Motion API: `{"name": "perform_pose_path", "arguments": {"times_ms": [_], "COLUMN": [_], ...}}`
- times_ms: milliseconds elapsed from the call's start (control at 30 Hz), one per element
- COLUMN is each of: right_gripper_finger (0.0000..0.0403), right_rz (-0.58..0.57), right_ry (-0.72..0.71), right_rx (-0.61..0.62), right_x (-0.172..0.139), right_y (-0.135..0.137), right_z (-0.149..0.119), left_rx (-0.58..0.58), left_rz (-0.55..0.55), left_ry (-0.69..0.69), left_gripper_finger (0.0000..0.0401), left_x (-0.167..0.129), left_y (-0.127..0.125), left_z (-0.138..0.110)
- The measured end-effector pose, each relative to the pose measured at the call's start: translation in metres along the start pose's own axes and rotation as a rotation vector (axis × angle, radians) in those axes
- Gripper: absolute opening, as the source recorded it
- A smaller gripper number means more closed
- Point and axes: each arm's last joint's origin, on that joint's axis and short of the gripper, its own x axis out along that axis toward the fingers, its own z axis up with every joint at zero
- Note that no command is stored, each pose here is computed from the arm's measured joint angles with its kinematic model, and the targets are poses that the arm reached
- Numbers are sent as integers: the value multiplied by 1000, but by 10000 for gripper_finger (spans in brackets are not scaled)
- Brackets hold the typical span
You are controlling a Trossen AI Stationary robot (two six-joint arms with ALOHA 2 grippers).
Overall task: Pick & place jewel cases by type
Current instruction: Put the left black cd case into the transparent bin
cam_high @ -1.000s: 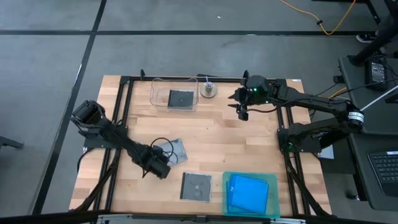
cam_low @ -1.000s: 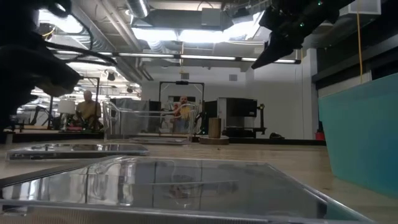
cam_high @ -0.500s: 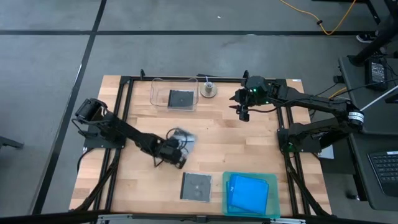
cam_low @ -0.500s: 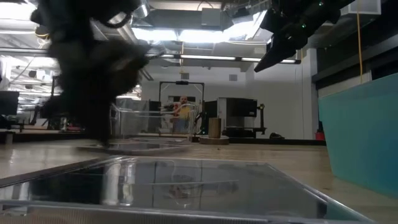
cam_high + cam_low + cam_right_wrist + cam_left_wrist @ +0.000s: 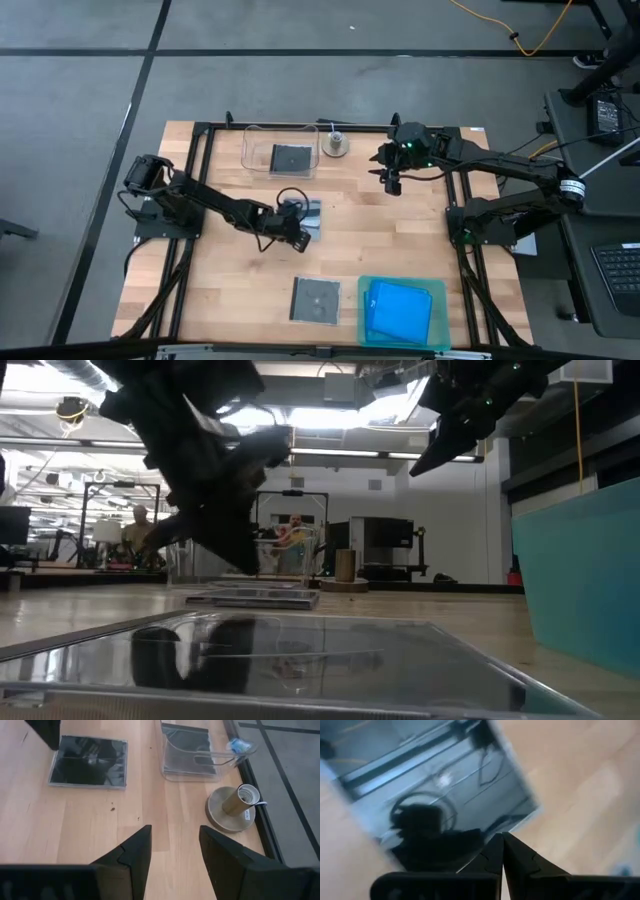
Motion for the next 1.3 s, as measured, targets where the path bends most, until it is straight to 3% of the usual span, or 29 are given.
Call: {"name": "perform_pose_path", "arguments": {"times_ms": [133, 367, 533, 767, 967, 1300], "right_gripper_finger": [169, 169, 169, 169, 169, 169], "right_rz": [7, 12, 21, 96, 96, 118], "right_ry": [19, 31, 52, 59, 53, 11], "right_rx": [2, -5, -24, -17, -20, -42], "right_x": [0, 5, 16, 25, 26, 26], "right_y": [1, 0, -1, 1, 1, 1], "right_z": [-2, -2, -4, -6, -5, -2], "left_rx": [5, 34, 51, 93, 133, 363], "left_rz": [77, 71, 137, 285, 477, 435], "left_ry": [57, 109, 136, 180, 194, 262], "left_gripper_finger": [1, 1, 2, 2, 1, 1], "left_x": [0, 0, -2, -7, -15, -13], "left_y": [9, 10, 16, 29, 45, 45], "left_z": [-1, -4, -6, -9, -12, -11]}}
